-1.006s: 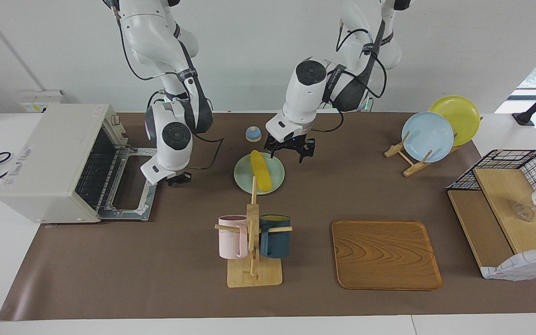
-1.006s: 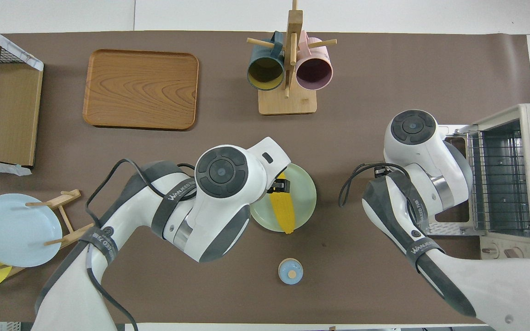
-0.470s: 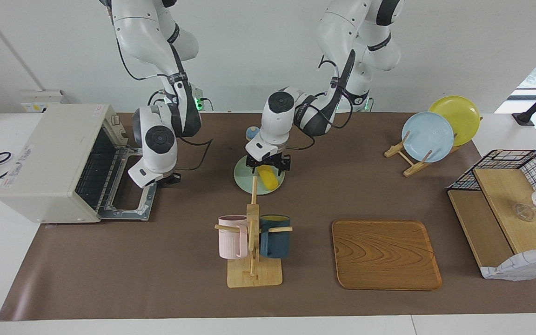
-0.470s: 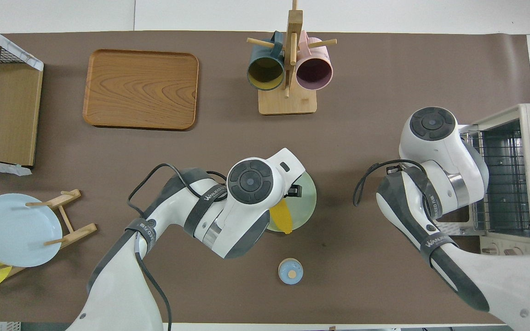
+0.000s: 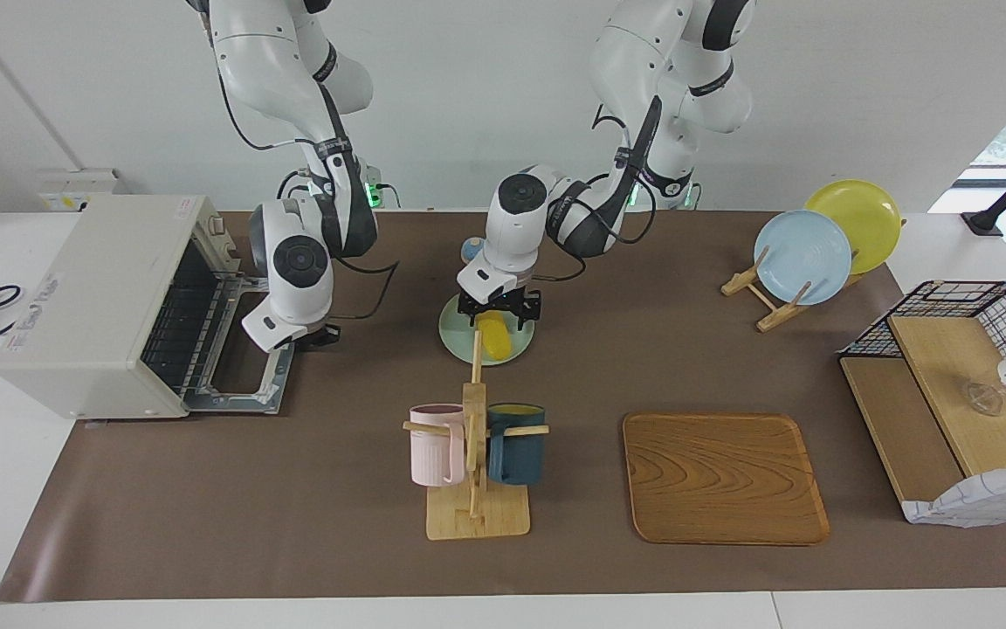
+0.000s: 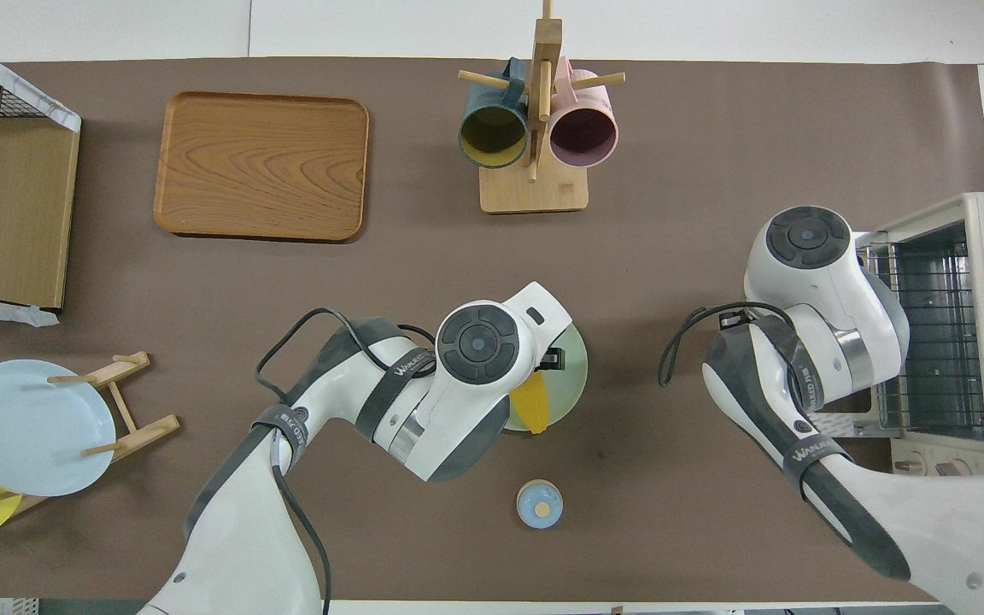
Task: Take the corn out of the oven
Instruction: 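Grasp the yellow corn with the left gripper while the right gripper withdraws, then carry the corn with the left gripper onto the wooden tray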
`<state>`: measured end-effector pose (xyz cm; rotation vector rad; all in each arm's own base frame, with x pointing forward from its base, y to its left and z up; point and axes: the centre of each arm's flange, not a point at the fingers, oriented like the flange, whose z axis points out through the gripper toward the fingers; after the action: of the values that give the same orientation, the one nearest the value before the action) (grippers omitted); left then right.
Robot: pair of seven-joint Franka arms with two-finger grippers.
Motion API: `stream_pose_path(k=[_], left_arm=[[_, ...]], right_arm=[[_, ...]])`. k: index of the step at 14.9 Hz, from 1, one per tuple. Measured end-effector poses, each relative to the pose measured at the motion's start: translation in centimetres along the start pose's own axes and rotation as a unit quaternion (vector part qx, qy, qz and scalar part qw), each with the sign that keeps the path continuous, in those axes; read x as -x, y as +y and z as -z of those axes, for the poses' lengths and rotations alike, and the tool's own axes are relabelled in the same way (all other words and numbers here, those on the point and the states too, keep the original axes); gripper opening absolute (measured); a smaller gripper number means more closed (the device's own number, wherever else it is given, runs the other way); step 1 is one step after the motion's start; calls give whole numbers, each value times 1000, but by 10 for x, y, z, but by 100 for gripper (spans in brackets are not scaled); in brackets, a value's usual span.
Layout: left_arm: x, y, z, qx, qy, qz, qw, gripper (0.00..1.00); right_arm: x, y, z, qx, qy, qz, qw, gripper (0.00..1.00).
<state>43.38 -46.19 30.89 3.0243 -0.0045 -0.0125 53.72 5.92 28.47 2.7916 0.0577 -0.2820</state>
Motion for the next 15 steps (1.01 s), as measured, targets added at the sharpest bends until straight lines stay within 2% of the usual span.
stream_pose_path(k=[5, 8, 9, 12, 13, 15], left_arm=[[0, 0, 0, 2, 2, 18, 1000, 97], [-3, 0, 1, 4, 5, 21, 1000, 63], [-3, -1, 2, 5, 6, 22, 1000, 55], [-6, -2, 3, 5, 8, 25, 1000, 54], [-7, -2, 5, 6, 9, 27, 1000, 54], [-17, -2, 22, 6, 10, 34, 999, 54]], right_arm=[[4, 0, 25, 30, -9, 21, 999, 2], [12, 23, 61, 35, -11, 39, 999, 3], [17, 34, 75, 36, -9, 42, 998, 3], [30, 71, 103, 38, -4, 38, 999, 4], [34, 82, 109, 40, -2, 42, 998, 8], [39, 101, 116, 43, -3, 54, 998, 9]])
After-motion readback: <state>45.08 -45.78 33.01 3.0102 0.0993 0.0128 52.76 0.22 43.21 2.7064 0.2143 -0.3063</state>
